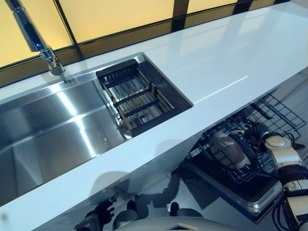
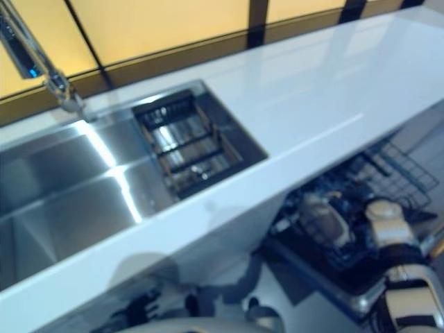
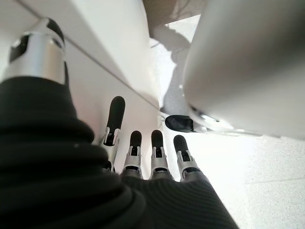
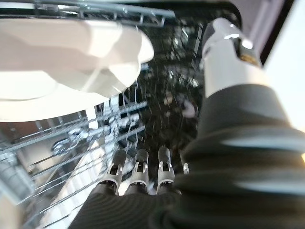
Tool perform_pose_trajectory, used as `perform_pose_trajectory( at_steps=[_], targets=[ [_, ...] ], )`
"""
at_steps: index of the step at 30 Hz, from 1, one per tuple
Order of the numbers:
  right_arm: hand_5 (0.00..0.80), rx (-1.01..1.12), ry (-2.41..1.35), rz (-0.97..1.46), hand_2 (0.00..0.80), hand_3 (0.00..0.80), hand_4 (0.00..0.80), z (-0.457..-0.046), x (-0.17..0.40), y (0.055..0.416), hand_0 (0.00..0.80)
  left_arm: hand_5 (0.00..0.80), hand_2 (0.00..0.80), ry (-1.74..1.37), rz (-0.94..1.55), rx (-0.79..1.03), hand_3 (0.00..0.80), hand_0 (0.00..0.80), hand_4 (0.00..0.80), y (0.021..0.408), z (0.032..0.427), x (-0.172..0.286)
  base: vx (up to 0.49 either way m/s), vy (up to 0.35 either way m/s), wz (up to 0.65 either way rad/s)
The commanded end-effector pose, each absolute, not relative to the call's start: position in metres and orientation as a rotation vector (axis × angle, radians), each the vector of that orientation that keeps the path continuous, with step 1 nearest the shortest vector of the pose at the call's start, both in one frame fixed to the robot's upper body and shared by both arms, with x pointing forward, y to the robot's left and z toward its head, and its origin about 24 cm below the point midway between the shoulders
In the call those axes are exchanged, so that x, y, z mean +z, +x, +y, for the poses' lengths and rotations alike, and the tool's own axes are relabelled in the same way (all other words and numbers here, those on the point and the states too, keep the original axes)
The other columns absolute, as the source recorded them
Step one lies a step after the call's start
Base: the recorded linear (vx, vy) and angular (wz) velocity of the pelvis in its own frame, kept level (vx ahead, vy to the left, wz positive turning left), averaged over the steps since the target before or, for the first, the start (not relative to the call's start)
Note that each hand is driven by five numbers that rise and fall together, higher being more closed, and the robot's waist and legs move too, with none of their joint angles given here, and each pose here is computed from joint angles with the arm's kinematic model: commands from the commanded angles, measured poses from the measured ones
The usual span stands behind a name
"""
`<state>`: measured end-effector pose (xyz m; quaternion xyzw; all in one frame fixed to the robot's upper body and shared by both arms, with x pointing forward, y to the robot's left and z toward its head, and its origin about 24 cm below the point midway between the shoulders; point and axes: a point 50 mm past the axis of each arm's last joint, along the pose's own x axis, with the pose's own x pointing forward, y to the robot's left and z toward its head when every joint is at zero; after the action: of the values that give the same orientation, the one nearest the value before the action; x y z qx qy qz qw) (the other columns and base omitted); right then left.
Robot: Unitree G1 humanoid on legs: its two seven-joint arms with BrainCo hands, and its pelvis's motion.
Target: Take plates into dishwasher
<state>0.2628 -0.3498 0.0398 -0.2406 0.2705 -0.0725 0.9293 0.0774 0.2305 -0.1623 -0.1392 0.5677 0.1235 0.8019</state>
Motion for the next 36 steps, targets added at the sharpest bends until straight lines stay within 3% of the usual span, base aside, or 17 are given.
perform_pose_trajectory(
  at_steps=[1, 17, 27, 36],
  targets=[
    [0.0, -0.176, -0.514, 0.428, 0.0, 0.0, 0.0, -0.353, 0.062, 0.267, 0.0, 0.0, 0.0, -0.259, 1.168, 0.305, 0.0, 0.0, 0.0, 0.094, 0.247, -0.156, -0.091, -0.038, -0.15],
    [0.0, -0.278, -0.38, 0.326, 0.0, 0.0, 0.0, -0.349, 0.082, 0.295, 0.0, 0.0, 0.0, -0.286, 1.074, 0.449, 0.0, 0.0, 0.0, 0.131, 0.275, -0.139, -0.284, -0.208, -0.46],
    [0.0, -0.432, -0.18, 0.423, 0.0, 0.0, 0.0, -0.384, 0.059, 0.265, 0.0, 0.0, 0.0, -0.393, 1.048, 0.48, 0.0, 0.0, 0.0, 0.128, 0.26, -0.145, -0.114, -0.099, 0.06],
    [0.0, -0.411, -0.025, 0.458, 0.0, 0.0, 0.0, -0.373, 0.034, 0.265, 0.0, 0.0, 0.0, -0.449, 1.021, 0.52, 0.0, 0.0, 0.0, 0.12, 0.261, -0.146, -0.086, -0.101, 0.05]
  ],
)
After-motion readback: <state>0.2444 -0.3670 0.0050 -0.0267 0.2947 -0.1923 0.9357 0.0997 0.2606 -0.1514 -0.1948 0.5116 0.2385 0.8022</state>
